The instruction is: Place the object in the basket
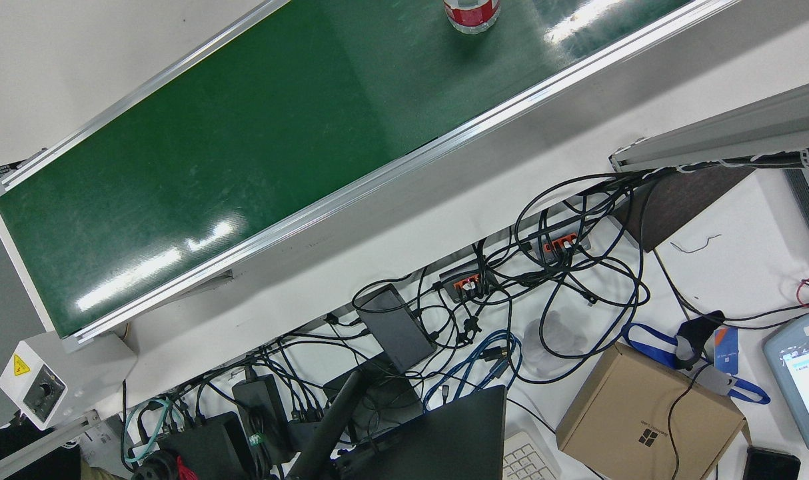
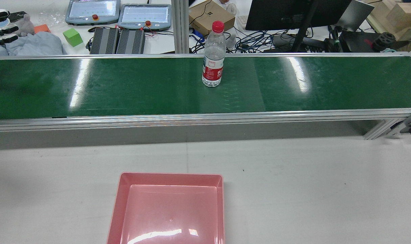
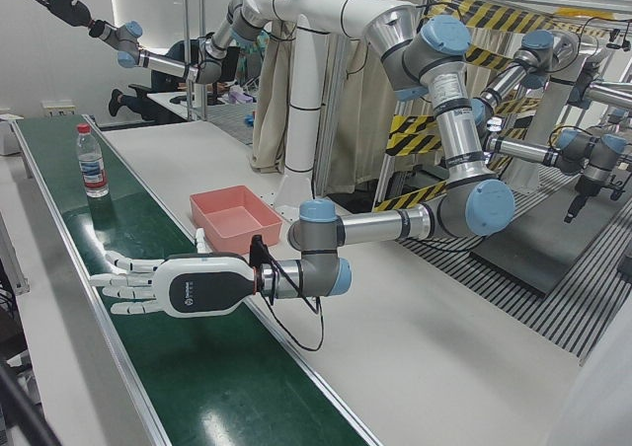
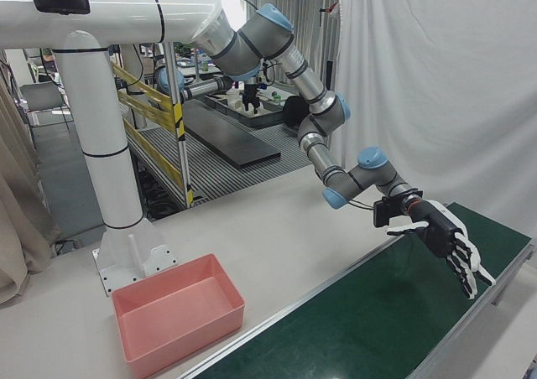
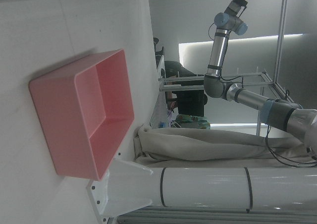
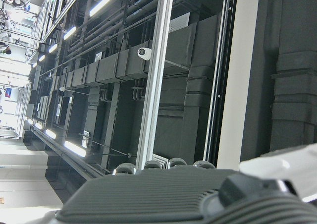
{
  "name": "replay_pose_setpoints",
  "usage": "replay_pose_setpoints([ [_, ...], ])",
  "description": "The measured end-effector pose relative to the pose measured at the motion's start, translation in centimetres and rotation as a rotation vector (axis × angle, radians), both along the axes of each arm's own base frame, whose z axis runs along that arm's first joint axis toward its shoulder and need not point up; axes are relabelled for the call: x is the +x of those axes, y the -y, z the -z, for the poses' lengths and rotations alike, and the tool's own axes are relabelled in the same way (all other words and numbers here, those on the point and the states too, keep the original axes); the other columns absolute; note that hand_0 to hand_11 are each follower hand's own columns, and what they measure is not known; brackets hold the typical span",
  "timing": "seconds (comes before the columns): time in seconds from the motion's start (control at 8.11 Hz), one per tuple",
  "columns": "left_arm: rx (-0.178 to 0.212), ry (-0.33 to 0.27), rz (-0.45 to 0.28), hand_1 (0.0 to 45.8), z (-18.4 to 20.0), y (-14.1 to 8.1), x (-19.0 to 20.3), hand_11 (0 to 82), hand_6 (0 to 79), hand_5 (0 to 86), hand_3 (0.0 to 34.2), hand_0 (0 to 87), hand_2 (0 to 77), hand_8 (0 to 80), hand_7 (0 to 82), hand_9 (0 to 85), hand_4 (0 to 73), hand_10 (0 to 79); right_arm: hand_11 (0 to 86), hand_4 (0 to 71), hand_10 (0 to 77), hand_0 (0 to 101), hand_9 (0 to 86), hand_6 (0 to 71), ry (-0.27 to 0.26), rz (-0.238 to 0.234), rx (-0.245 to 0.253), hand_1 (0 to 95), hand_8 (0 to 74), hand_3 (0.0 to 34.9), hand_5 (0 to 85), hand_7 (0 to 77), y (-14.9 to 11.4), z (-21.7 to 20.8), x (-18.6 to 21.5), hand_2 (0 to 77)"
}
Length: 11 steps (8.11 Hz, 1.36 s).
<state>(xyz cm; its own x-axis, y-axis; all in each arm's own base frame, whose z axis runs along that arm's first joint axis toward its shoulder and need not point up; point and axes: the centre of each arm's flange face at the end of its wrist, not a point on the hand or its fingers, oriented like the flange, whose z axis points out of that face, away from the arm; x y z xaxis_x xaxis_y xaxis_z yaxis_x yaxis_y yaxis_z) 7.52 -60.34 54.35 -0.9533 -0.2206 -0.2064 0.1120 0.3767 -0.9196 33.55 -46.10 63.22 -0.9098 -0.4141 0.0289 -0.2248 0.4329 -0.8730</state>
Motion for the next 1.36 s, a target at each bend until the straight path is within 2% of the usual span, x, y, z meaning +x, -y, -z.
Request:
replay_pose_setpoints([
  [0.12, 0.0, 0.001, -0.001, 13.1, -0.02, -0.01, 0.06, 11.4, 6.5, 24.5, 7.7, 64.0, 0.5, 12.0, 3.3, 13.1, 6.5, 6.0, 0.0, 0.5, 0.0, 0, 0.0, 0.0, 0.0, 0.0, 0.0, 0.0, 0.0, 0.1, 0.0, 0.5, 0.0, 0.0, 0.0, 0.5],
  [0.99, 0.006, -0.004, 0.001, 13.1, 0.45, 0.05, -0.08, 11.4, 6.5, 25.1, 7.8, 64.9, 0.5, 11.5, 3.3, 14.2, 5.5, 6.0, 0.0, 0.5, 0.0, 0, 0.0, 0.0, 0.0, 0.0, 0.001, 0.0, 0.0, 0.1, 0.0, 0.5, 0.0, 0.01, 0.0, 0.5],
  [1.11, 0.006, -0.004, 0.0, 13.1, 0.45, 0.05, -0.06, 9.3, 3.3, 25.1, 8.7, 64.7, 0.5, 9.3, 3.3, 10.9, 2.2, 6.0, 0.0, 0.5, 0.0, 0, 0.0, 0.0, 0.0, 0.0, 0.001, 0.0, 0.0, 0.1, 0.0, 0.5, 0.0, 0.01, 0.0, 0.5],
  [1.36, 0.005, -0.004, -0.001, 13.1, 0.39, 0.03, 0.01, 10.4, 4.9, 25.1, 8.9, 64.9, 0.5, 9.3, 3.3, 11.4, 2.2, 6.0, 0.0, 0.5, 0.0, 0, 0.0, 0.0, 0.0, 0.0, 0.0, 0.0, 0.0, 0.2, 0.0, 0.5, 0.02, -0.03, -0.02, 0.5],
])
